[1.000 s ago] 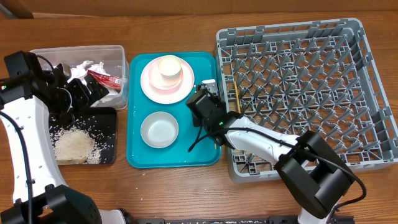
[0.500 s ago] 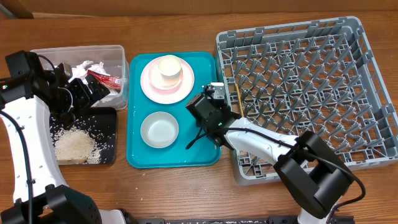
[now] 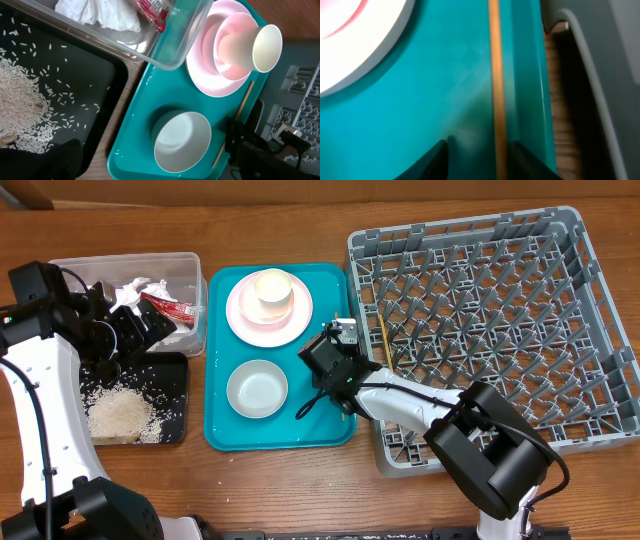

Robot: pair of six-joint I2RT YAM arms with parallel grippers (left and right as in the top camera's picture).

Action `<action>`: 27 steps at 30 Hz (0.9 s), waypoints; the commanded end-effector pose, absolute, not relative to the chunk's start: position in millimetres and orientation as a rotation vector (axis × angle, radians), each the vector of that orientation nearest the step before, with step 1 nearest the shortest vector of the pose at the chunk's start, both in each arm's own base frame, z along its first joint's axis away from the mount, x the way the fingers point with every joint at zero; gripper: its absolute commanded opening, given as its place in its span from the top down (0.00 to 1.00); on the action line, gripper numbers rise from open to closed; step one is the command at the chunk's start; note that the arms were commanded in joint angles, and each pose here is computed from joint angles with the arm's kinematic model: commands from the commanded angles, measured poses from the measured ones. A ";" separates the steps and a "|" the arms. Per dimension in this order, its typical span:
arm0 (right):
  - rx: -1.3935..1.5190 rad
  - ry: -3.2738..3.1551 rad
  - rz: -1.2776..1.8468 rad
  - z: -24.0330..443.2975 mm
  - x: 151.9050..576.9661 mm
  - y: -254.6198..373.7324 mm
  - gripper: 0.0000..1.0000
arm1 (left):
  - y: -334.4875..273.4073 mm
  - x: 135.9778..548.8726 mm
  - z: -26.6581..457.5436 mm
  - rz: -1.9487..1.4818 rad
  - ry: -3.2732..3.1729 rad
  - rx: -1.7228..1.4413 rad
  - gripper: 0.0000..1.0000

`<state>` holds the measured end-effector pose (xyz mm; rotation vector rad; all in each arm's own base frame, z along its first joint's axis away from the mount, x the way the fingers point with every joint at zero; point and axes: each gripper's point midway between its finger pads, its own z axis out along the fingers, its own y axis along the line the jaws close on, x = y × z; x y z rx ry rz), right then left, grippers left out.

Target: Sort waste into correct bins and load items into the dishwasher

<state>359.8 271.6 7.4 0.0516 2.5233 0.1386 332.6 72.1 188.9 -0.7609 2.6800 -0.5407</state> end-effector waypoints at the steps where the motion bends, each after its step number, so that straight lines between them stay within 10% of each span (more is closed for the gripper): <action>1: 0.059 2.546 0.150 0.1 360.1 272.0 0.72 | 72.9 335.0 201.0 -0.515 2.653 -0.720 0.00; 17: 0.028 2.592 0.192 -9.3 352.5 279.1 0.73 | 72.9 335.0 201.0 -0.515 2.653 -0.720 0.00; 22: 0.027 2.594 0.195 -9.4 352.1 279.6 0.96 | 72.9 335.0 201.0 -0.515 2.653 -0.720 0.00; 27: 0.027 2.593 0.196 -9.3 352.3 279.7 0.96 | 72.9 335.0 201.0 -0.515 2.653 -0.720 0.00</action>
